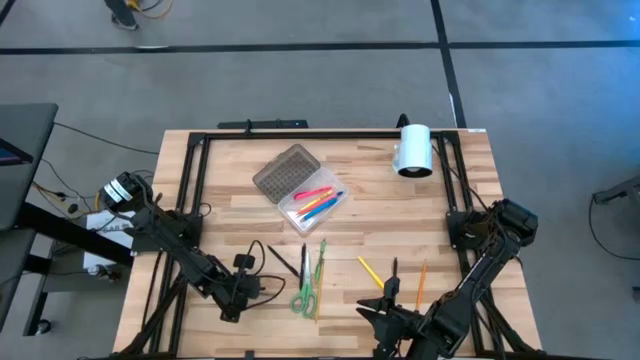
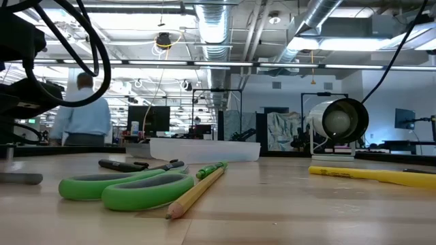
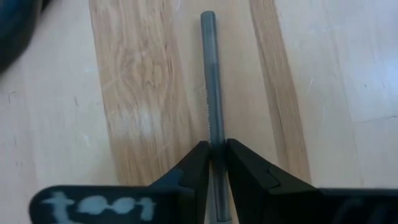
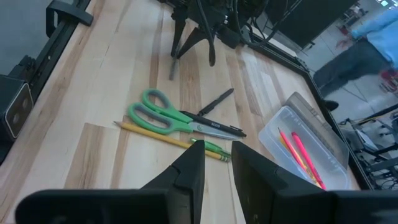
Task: Pick & place school supplies into a supply box
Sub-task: Put the gray pen into the transparent supply box
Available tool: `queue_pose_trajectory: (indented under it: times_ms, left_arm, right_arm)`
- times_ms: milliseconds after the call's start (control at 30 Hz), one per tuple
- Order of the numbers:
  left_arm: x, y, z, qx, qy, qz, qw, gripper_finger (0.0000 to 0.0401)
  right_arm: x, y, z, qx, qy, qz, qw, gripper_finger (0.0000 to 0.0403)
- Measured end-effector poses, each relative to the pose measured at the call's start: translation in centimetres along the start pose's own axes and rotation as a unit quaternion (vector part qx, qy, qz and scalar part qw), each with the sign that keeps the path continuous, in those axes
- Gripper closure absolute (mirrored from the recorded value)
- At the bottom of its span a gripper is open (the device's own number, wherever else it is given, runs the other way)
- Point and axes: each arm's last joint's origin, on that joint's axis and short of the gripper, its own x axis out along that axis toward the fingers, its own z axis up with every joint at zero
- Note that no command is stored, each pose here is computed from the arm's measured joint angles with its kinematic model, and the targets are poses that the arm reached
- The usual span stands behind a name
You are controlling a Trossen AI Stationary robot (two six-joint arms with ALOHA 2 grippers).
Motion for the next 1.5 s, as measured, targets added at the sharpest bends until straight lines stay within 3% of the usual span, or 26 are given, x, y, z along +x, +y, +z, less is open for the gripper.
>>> queue_pose_trajectory:
  times_ms: [867,1267,1500]
  left_arm:
    - [0.01,0.03,-0.03,0.005,0.002,0.001,1.000,0.0351]
    - [0.05,0.18,-0.05,0.016,-0.007,0.024,1.000,0.0351]
    - [0.08,0.45,0.12,0.026,-0.034,0.069,0.997,0.0351]
  right_arm:
    - [0.00,0.03,0.00,0.001,0.002,0.006,1.000,0.0327]
    - [0.01,0.03,0.00,0.001,0.003,0.007,1.000,0.0327]
    - [0.00,0.04,0.00,0.001,0.002,0.007,1.000,0.0327]
